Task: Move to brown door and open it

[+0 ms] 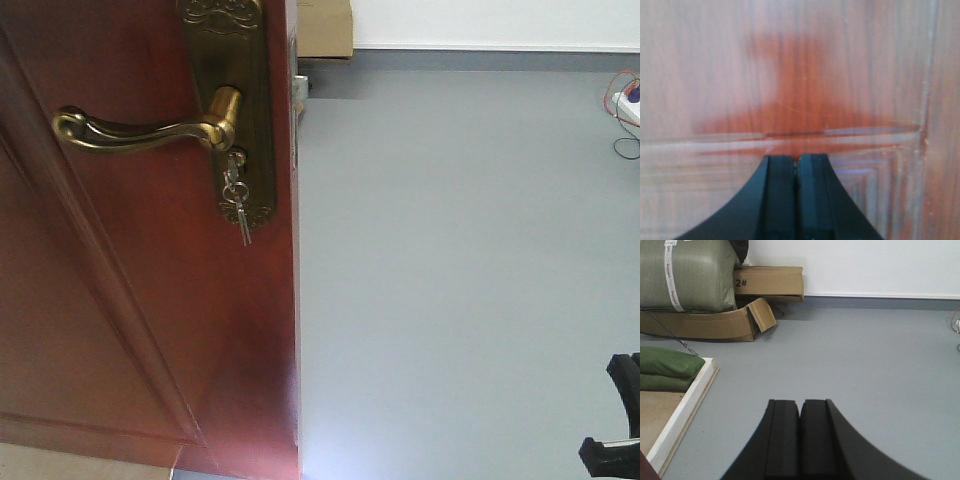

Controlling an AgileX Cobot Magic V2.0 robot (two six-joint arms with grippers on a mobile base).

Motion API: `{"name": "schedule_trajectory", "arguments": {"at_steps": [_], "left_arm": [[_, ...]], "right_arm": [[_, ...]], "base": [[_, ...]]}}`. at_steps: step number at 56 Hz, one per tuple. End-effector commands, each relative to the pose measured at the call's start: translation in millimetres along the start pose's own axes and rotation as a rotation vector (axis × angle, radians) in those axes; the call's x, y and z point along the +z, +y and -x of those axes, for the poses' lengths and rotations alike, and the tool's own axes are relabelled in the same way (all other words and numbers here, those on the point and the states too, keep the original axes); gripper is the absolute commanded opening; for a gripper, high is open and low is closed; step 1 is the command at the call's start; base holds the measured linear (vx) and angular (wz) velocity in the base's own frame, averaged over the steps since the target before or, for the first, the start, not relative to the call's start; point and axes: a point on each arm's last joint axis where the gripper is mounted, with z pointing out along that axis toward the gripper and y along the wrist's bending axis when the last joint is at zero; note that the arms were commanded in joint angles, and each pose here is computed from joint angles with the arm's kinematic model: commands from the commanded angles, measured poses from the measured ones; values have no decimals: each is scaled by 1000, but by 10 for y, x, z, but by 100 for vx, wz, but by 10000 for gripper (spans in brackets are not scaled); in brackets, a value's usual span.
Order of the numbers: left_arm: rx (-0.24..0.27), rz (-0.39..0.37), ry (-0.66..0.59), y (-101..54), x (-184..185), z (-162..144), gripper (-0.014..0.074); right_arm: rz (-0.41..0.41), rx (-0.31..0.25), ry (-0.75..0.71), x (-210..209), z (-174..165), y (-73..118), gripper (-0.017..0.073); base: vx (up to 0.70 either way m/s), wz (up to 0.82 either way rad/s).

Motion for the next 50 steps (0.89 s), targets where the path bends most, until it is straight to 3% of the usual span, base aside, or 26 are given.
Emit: {"name": "schedule_trajectory", "arguments": {"at_steps": [1,50], "left_arm": [[-10,-19,-33,-23,-12,105,-6],[-10,-19,-33,-23,-12,105,-6]], "right_arm": [[-4,-11,-79,-2,61,-4,0],[-4,-11,-79,-2,61,-4,0]], "base": [[6,0],[1,0]]}}
